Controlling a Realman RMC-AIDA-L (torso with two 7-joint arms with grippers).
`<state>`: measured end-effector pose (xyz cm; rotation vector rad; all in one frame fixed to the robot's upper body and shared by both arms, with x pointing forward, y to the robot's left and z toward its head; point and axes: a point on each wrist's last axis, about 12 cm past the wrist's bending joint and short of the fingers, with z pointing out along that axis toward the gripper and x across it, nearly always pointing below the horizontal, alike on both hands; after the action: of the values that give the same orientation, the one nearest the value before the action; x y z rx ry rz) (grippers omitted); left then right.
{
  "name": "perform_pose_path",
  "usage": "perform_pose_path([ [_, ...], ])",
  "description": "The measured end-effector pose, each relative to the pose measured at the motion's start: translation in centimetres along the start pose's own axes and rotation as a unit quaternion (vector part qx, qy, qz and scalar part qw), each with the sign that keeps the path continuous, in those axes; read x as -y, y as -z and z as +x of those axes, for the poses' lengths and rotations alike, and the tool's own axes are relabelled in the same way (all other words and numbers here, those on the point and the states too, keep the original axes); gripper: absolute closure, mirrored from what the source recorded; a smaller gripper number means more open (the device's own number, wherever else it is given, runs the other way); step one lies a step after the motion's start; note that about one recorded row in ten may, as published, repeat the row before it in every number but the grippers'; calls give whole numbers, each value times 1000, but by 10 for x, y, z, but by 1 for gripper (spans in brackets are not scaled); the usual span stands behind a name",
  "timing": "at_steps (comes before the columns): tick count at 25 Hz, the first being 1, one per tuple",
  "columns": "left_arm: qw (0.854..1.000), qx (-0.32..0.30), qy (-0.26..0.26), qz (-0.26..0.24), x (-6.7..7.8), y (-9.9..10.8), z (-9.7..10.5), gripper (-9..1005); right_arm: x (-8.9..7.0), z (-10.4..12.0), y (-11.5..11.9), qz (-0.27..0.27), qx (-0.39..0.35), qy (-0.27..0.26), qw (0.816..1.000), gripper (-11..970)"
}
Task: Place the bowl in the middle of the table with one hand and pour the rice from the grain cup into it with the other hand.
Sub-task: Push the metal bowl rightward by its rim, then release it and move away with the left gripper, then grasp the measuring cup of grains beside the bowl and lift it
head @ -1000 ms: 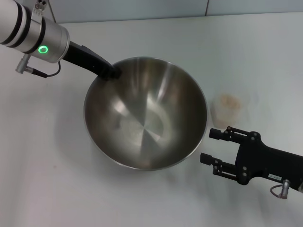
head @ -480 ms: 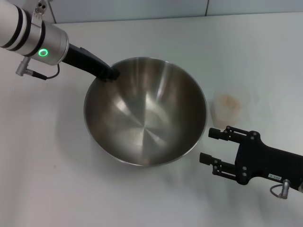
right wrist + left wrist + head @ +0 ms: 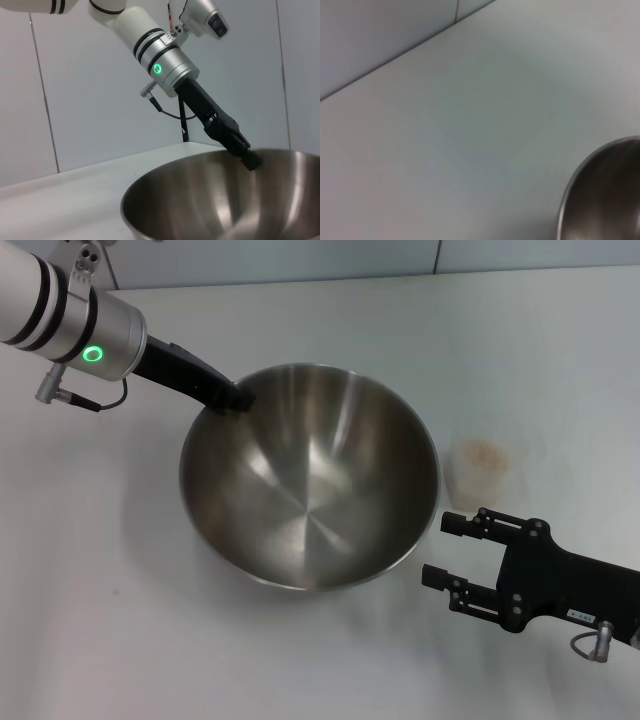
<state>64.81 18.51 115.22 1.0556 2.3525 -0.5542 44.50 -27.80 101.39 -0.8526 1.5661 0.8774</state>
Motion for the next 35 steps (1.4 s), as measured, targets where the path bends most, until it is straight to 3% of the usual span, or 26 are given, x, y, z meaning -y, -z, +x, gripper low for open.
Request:
perform_pose_path([
  [7,1000,6,7,0,-1,1,0,937,-1,1,0,0,1,-2,1000,303],
  [12,1000,14,5,-2,-1,3,-1,765,-2,1,0,1,0,-3,1000,303],
  [14,999,42,5,-5,-3,12,-5,693,-2,1,0,1,0,-3,1000,303],
  [16,995,104,5,-9,-5,35,-7,617,-2,1,1,1,0,-4,1000,303],
  [18,995,104,5,-9,-5,35,-7,540,-2,2,1,3,1,-4,1000,303],
  [19,984,180,-3,-6,-5,64,-6,502,-2,2,1,5,2,-4,1000,303],
  [20,984,180,-3,-6,-5,64,-6,423,-2,2,1,5,2,-4,1000,303],
  [21,974,228,-6,1,-6,79,0,344,-2,2,2,5,2,-4,1000,303],
  [24,961,277,-12,8,-7,93,8,323,-1,1,2,6,2,-3,1000,303],
  [25,931,363,-29,27,-7,113,28,316,-1,1,2,6,2,-3,1000,303],
  [27,931,363,-29,27,-7,113,28,301,-1,1,2,6,2,-2,1000,303],
  [29,891,448,-60,45,-2,126,77,287,0,0,1,6,1,-1,1000,303],
  [31,883,460,-76,50,2,126,89,273,1,0,1,6,2,0,1000,303],
  [35,865,492,-94,41,8,122,135,240,2,-1,1,7,3,2,1000,303],
])
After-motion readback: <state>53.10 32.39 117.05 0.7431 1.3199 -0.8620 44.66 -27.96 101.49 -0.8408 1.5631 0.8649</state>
